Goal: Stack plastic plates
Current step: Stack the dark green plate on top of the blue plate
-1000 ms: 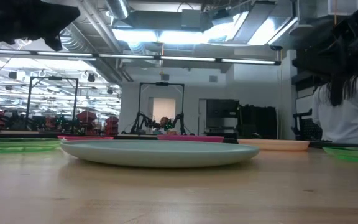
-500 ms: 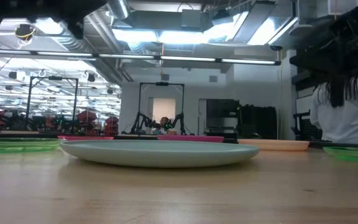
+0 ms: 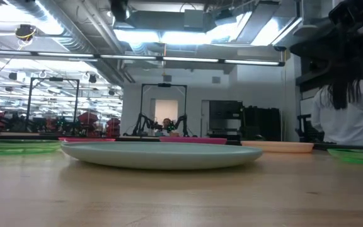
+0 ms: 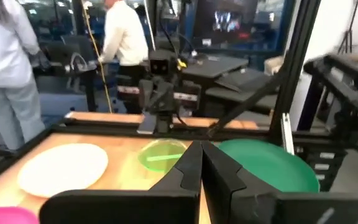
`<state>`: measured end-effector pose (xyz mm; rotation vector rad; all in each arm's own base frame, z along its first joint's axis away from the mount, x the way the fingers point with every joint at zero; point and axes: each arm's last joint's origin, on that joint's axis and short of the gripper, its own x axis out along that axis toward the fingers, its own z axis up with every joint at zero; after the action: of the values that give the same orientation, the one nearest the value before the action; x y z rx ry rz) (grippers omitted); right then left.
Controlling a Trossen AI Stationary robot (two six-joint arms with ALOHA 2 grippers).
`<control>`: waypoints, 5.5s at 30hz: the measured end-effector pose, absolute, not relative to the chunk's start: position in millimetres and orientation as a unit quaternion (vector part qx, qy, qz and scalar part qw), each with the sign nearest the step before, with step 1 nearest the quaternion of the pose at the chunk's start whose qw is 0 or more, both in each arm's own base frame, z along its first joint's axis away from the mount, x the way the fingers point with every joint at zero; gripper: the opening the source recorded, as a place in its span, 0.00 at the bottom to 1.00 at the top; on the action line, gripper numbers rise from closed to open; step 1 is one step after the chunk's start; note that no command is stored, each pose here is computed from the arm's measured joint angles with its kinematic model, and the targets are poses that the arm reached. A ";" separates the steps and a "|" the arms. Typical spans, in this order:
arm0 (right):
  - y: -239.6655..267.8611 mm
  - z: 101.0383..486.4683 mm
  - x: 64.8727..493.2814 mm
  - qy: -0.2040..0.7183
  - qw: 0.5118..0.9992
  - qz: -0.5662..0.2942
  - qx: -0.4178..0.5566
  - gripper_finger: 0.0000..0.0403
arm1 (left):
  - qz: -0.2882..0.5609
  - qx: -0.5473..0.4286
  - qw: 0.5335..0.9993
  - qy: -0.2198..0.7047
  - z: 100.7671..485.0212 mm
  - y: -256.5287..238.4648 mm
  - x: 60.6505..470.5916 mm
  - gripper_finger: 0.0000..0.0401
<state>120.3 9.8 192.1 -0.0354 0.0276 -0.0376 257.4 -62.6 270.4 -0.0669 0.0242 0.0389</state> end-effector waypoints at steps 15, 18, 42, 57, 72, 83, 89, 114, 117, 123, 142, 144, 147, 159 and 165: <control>16.7 195.2 134.0 -0.013 0.998 0.062 -0.027 0.01 | -0.013 -0.074 0.990 0.118 249.3 -119.1 355.3 0.01; 21.8 194.4 134.1 -0.012 0.996 0.082 -0.041 0.01 | -0.036 -0.083 0.987 0.131 238.9 -129.2 368.8 0.02; 71.7 228.1 122.9 -0.056 0.977 0.169 -0.113 0.01 | 0.034 -0.181 0.954 0.235 190.0 -157.5 466.0 0.39; 78.1 232.8 119.2 -0.066 0.973 0.158 -0.154 0.01 | 0.095 -0.260 0.923 0.266 156.2 -154.1 491.5 0.39; 78.1 232.4 119.2 -0.063 0.973 0.158 -0.157 0.01 | 0.098 -0.261 0.922 0.269 154.3 -159.0 488.6 0.39; 78.0 232.6 119.2 -0.065 0.973 0.158 -0.156 0.01 | 0.078 -0.280 0.915 0.280 125.1 -166.7 492.5 0.39; 77.9 232.2 119.3 -0.062 0.973 0.154 -0.158 0.01 | 0.061 -0.290 0.916 0.271 121.2 -169.2 495.1 0.39; 77.5 232.7 119.4 -0.064 0.975 0.147 -0.157 0.01 | 0.078 -0.243 0.920 0.298 108.8 -165.9 492.8 0.08; 76.9 232.7 119.6 -0.062 0.976 0.138 -0.156 0.01 | 0.073 -0.234 0.923 0.297 109.3 -166.1 493.1 0.02; 76.0 232.7 119.8 -0.059 0.978 0.122 -0.156 0.01 | 0.079 -0.230 0.926 0.289 111.0 -165.7 493.7 0.02; 75.6 238.7 119.3 -0.085 0.980 0.118 -0.135 0.01 | 0.082 -0.187 0.935 0.289 131.0 -159.8 491.0 0.01; 75.5 238.6 119.3 -0.084 0.980 0.115 -0.135 0.01 | 0.087 -0.176 0.938 0.287 136.7 -159.3 489.7 0.01; 75.0 238.5 119.4 -0.082 0.982 0.107 -0.135 0.01 | 0.097 -0.166 0.938 0.289 142.0 -157.4 488.0 0.01; 74.6 238.4 119.6 -0.080 0.983 0.099 -0.134 0.01 | 0.096 -0.153 0.939 0.293 146.2 -154.5 487.4 0.00; 74.6 238.0 119.6 -0.078 0.984 0.101 -0.126 0.01 | 0.102 -0.127 0.944 0.287 166.4 -154.8 481.8 0.00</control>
<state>119.6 74.6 238.0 -0.2542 -0.1566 0.2021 481.8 -154.8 166.4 -0.2594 0.5858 0.2088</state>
